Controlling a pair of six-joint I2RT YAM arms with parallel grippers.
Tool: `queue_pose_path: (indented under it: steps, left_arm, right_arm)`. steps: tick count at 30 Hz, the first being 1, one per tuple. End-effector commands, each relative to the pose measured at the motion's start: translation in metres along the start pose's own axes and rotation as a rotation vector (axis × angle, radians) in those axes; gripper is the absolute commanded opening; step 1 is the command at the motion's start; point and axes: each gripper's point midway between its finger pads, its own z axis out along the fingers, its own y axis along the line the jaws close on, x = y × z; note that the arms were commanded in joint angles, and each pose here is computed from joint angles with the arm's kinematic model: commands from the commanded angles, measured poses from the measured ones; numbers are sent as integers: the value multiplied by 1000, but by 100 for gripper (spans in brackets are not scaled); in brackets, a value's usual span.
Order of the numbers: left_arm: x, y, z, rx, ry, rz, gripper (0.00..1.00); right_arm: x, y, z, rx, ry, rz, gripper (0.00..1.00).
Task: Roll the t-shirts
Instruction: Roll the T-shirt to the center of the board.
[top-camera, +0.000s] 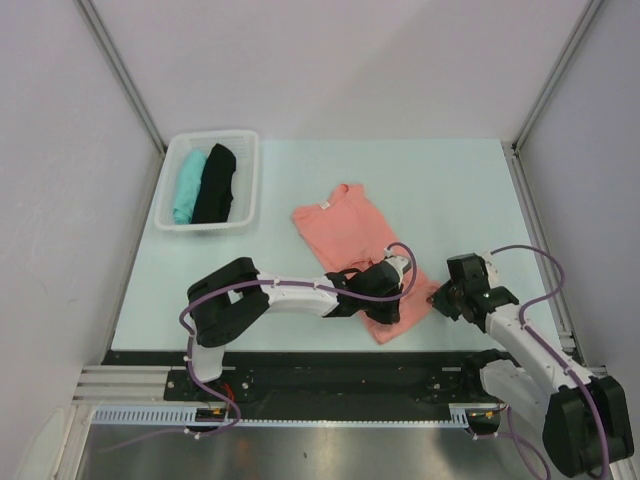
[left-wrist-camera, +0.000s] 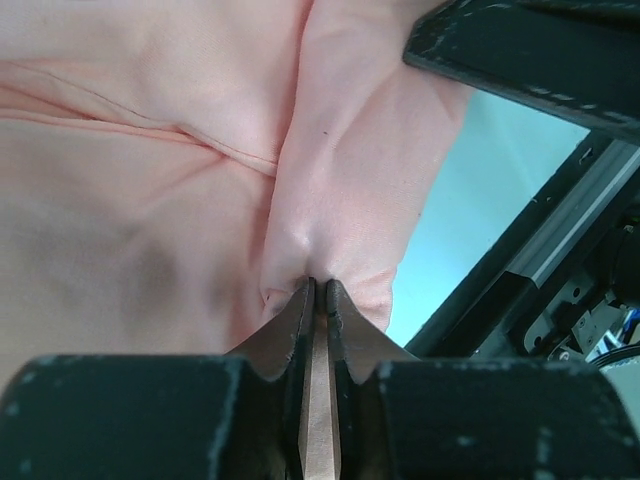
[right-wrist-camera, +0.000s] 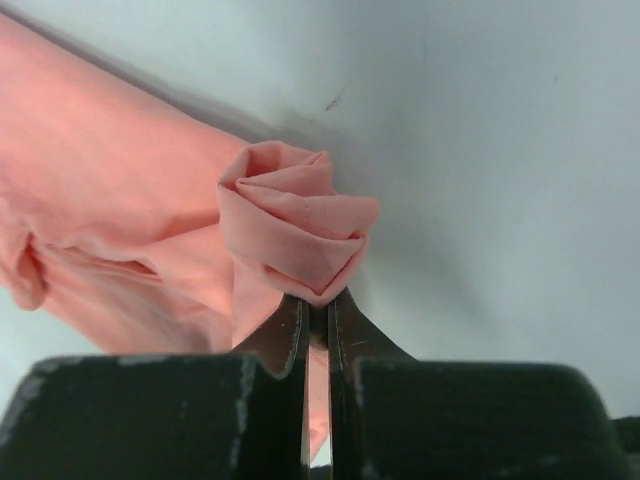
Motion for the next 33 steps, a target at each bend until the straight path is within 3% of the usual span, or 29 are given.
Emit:
queue_pose_path:
  steps: [1,6,12,24,33]
  left_arm:
    - [3,3,-12,-16,17,63,14]
    - [7,1,-12,-7,26,71,14]
    - [6,-5,-16,5,10,97,18]
    - [-2,-27,-39,-3,-68,280,53]
    - [9,-48,-43,-94,-105,510,61]
  right_arm:
    - [-10,-7,-10,12,-45,111,0]
    - [-11,-10,-16,13,-20,256,0]
    - [-8,-21,-10,81,38,229,0]
    - [-21,-4,-8,127,63,170,0]
    - [-25,-3,-6,192,76,176,0]
